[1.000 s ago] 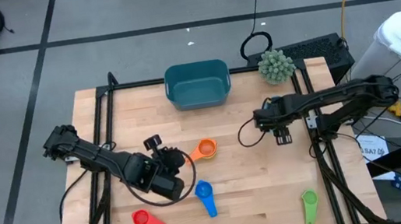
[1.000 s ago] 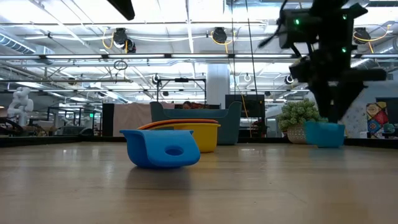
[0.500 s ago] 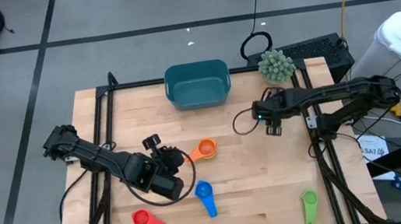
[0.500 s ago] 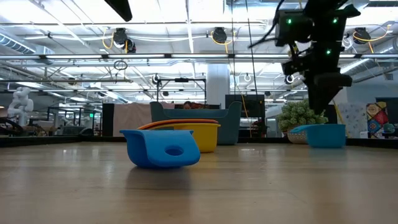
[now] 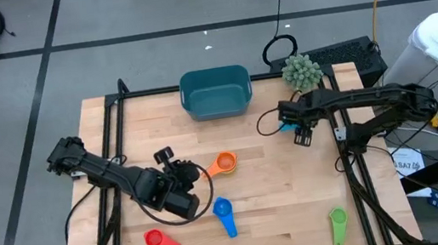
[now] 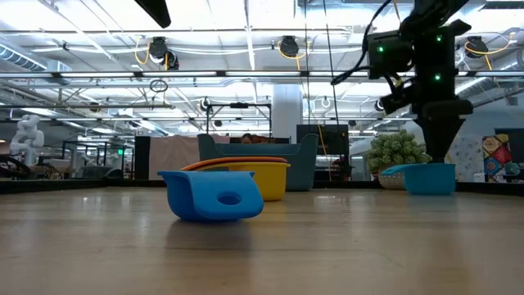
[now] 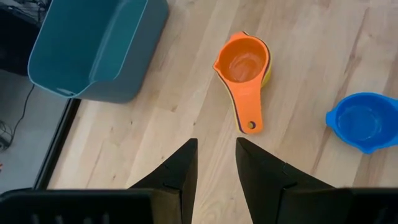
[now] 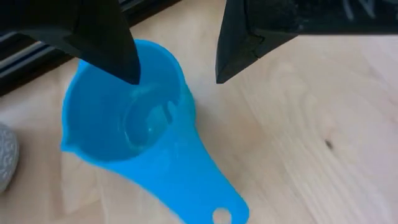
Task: Nest measuring cups in basket
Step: Move the light blue measuring cup to the center of the table
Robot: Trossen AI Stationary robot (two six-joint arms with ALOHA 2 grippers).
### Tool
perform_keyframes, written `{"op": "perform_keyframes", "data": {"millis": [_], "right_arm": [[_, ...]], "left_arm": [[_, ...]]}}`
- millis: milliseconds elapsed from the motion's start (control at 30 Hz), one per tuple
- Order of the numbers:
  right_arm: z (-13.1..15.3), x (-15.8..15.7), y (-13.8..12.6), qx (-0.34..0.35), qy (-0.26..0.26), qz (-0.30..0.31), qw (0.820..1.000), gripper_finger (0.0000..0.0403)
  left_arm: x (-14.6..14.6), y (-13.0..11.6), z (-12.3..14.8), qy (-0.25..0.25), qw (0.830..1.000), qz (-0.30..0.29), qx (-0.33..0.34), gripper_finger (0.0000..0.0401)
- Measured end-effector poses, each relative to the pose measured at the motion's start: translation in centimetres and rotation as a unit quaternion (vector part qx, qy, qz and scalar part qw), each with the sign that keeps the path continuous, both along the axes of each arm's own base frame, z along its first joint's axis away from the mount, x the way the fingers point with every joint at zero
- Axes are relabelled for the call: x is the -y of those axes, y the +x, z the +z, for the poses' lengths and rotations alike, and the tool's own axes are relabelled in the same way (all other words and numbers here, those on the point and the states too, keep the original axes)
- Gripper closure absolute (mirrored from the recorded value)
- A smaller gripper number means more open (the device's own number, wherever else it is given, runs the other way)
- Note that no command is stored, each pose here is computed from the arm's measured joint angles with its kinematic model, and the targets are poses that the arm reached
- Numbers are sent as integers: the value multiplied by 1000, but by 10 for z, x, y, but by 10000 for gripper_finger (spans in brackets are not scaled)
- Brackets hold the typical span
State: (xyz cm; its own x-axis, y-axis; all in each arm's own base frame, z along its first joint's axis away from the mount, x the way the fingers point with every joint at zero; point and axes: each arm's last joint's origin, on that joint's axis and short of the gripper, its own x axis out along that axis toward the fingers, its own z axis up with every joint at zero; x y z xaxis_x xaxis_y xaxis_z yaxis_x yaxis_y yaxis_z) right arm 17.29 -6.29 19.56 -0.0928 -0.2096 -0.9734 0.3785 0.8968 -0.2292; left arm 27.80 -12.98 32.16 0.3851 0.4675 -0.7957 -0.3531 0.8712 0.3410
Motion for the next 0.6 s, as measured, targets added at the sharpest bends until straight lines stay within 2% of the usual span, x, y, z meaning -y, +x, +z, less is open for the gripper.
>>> {"op": "perform_keyframes", "data": {"millis": [267,467,600], "right_arm": [[-20,-2,-5,3,-2,4,1000,202],[-22,2,-6,0,-1,-6,1000,202],[-22,4,-7,0,-1,-11,1000,224]], "left_arm": [[1,-1,0,1,1000,-1,0,288],[1,-1,0,1,1000,-1,0,288],[0,-1,0,1,1000,-1,0,288]]}}
